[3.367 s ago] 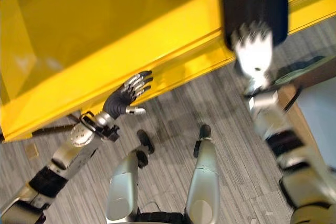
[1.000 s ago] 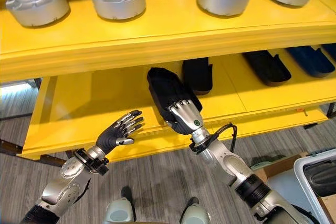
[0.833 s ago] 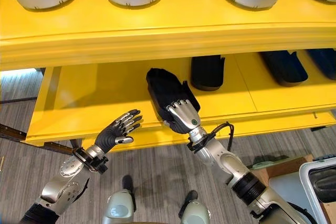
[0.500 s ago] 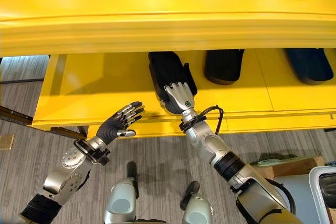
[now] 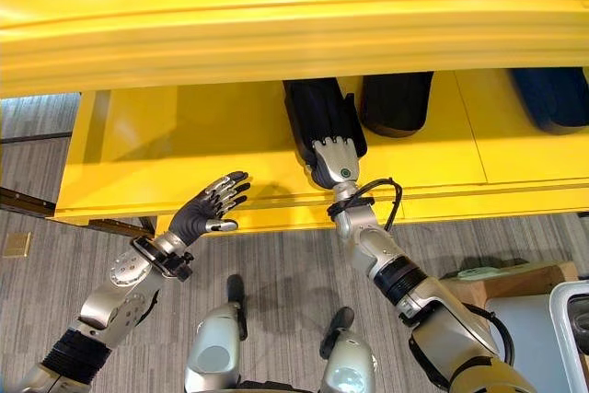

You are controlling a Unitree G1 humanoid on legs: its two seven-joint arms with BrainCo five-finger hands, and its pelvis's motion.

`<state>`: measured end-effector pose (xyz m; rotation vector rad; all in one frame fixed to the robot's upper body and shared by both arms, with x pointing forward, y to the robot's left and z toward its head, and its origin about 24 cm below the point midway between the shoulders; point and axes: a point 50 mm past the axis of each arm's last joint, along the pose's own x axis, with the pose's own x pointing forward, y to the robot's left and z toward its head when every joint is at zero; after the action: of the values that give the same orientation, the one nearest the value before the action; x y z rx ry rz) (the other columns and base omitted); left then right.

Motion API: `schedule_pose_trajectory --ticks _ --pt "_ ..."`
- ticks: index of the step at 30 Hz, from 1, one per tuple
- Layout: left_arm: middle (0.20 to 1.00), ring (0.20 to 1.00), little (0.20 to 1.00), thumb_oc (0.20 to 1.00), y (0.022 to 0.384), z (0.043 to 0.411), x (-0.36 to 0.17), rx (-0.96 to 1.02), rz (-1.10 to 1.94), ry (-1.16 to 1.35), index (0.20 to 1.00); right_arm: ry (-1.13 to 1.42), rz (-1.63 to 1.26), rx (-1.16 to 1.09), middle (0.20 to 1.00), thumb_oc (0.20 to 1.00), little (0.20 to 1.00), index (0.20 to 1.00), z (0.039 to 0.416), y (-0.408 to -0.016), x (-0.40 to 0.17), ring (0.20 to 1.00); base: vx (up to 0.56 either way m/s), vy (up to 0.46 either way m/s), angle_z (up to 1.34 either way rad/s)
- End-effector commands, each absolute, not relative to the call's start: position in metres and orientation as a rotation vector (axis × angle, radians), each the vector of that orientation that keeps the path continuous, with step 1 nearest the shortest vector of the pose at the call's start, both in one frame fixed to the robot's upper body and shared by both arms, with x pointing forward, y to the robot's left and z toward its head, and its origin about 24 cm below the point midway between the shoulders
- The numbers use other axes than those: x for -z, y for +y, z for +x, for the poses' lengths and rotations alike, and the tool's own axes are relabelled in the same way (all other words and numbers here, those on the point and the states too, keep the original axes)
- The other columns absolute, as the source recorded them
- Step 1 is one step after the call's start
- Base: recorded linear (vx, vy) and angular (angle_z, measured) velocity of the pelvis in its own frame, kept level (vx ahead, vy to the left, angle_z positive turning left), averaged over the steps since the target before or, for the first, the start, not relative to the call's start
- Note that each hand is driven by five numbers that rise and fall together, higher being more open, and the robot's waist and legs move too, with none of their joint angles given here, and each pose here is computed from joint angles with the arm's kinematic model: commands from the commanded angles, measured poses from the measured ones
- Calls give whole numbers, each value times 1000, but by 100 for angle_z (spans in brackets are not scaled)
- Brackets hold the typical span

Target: Move parts from the plastic box to the shelf.

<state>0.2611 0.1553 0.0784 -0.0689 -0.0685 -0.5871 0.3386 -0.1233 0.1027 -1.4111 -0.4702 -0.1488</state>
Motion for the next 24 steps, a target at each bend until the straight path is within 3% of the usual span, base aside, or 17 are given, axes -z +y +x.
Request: schedule_pose_trajectory --ticks 1,24 --pt "1000 1000 1000 1000 148 258 -99 628 -66 -195 1000 -513 -1330 228 200 200 200 200 340 -123 -120 200 -42 14 -10" --pt "1000 1000 1000 1000 148 252 -94 607 -105 -180 1000 -516 -1328 136 200 200 200 200 314 -126 -102 200 2 7 -3"
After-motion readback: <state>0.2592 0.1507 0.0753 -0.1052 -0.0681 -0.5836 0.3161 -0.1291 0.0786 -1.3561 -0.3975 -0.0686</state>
